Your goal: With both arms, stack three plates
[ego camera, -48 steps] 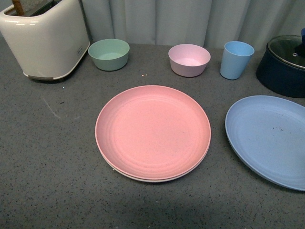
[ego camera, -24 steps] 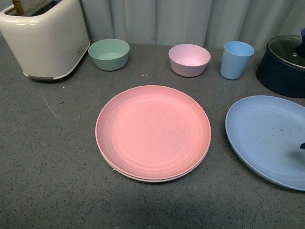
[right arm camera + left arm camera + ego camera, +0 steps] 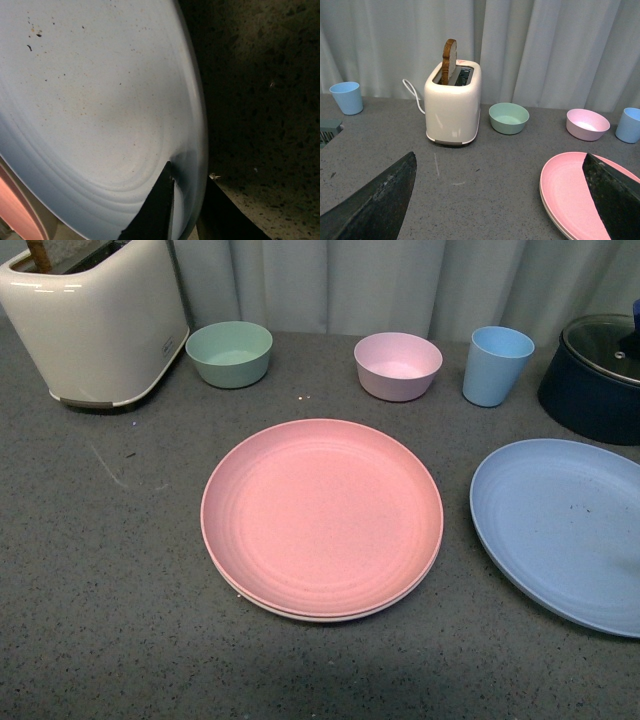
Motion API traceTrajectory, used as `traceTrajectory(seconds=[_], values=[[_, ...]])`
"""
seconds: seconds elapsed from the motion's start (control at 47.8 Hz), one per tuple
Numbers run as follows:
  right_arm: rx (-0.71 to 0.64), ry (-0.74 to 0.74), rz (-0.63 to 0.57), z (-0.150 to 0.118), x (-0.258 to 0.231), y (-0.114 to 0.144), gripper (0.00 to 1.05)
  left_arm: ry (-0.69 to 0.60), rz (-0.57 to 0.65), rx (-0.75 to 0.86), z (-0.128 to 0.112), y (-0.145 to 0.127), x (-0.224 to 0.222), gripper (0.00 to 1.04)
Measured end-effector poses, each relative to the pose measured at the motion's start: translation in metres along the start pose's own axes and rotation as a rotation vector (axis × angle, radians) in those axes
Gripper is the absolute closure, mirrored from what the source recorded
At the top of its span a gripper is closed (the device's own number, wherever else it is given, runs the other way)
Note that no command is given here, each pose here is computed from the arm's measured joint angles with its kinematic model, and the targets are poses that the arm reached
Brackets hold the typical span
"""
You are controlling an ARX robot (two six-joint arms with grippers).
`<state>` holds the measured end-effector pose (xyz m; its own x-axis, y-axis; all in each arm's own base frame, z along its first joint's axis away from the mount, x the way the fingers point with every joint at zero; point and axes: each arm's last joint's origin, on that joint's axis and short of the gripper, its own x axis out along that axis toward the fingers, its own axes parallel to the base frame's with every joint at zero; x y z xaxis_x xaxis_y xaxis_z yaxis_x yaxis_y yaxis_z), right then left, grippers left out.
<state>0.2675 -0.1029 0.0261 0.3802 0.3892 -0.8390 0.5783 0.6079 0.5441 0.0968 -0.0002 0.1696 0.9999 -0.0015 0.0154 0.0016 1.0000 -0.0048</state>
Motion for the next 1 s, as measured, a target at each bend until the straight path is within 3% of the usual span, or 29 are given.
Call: traceTrajectory(seconds=[0.084,0.23,0.523,0.711,1.004], values=[[0.005,-0.024,0.034,-0.001,-0.007,0.001,1.03,0.0,0.0,0.0,0.0,0.0,0.0,0.07],[-0.002,-0.061,0.067,-0.002,-0.02,0.001,1.03,0.0,0.0,0.0,0.0,0.0,0.0,0.07],[-0.048,-0.11,0.266,0.0,-0.052,0.015,1.03,0.0,0.0,0.0,0.0,0.0,0.0,0.07],[-0.169,-0.067,0.28,-0.014,-0.043,0.054,1.03,0.0,0.0,0.0,0.0,0.0,0.0,0.07],[-0.307,0.132,0.31,-0.066,0.028,0.156,1.03,0.0,0.0,0.0,0.0,0.0,0.0,0.07]])
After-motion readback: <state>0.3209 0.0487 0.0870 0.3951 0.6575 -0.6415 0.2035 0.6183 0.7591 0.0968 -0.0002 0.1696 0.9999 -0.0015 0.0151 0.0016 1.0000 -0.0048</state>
